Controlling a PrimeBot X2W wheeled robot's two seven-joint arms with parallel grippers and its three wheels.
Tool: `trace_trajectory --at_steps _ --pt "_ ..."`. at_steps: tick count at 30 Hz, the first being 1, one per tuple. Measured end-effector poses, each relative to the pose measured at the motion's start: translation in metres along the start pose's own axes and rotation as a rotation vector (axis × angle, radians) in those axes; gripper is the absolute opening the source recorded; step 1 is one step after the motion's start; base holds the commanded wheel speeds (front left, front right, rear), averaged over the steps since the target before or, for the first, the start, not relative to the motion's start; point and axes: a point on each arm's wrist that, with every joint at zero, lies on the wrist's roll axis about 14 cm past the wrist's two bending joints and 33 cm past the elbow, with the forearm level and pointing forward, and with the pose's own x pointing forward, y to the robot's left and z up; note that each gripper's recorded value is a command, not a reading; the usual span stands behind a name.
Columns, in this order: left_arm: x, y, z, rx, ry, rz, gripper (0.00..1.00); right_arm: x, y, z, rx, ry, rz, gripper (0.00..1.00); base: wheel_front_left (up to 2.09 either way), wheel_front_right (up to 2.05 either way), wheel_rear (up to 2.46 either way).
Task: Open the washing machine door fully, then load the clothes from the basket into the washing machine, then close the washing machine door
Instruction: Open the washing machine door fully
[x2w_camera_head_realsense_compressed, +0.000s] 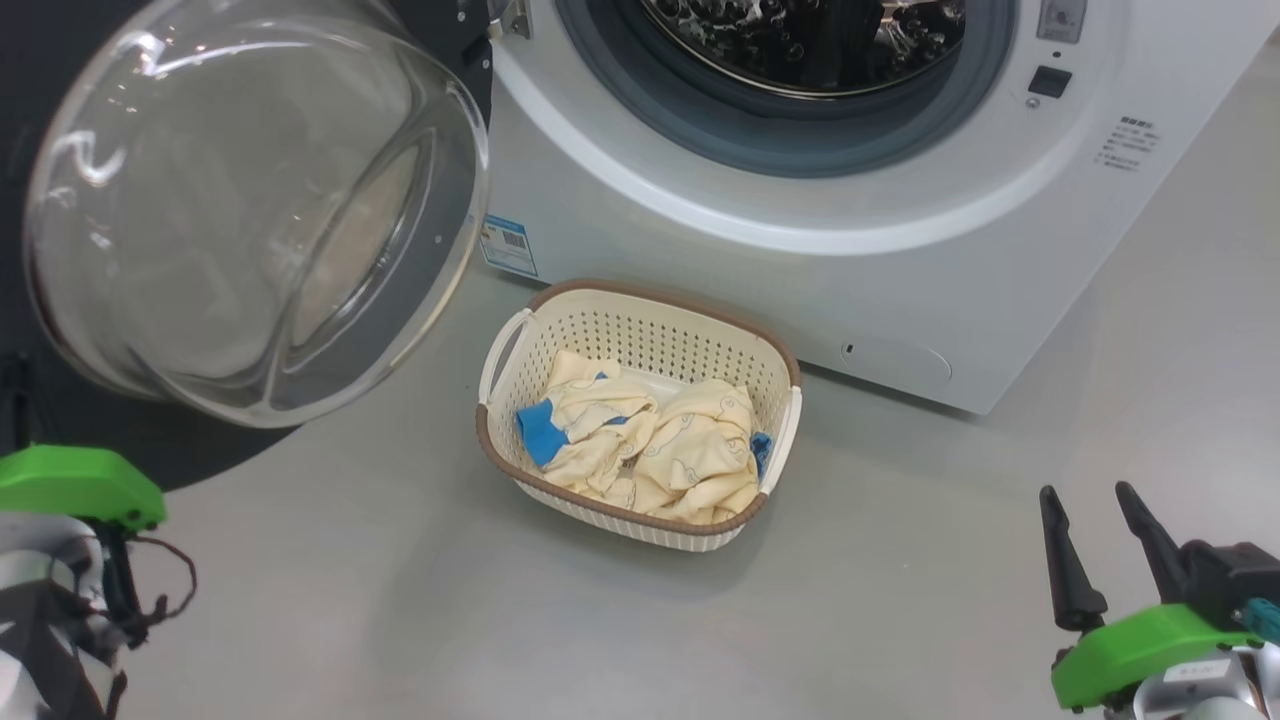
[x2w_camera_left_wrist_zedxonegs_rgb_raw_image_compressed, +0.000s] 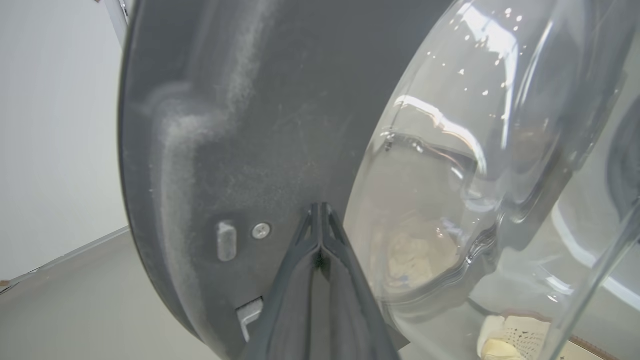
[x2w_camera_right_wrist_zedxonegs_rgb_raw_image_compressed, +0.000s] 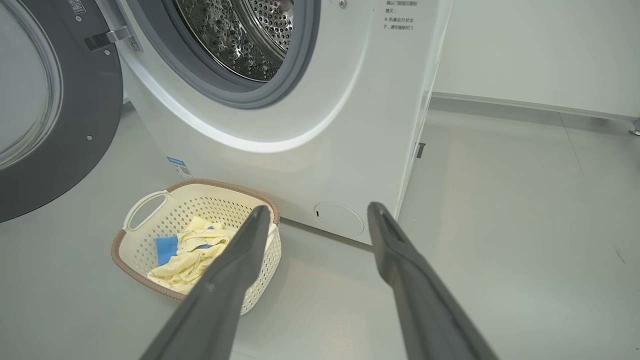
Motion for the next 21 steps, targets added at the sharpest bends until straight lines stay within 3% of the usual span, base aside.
trace_trajectory --at_steps 10,21 --pt "0.032 0.017 0.014 0.035 -0.010 0.076 0.00 0.006 -0.005 -0.002 0.006 0.003 -0.013 1.00 0.00 0.00 0.00" --pt "0.031 0.023 0.024 0.031 -0.041 0.100 0.00 0.005 -0.004 0.000 -0.002 0.000 -0.011 1.00 0.00 0.00 0.00"
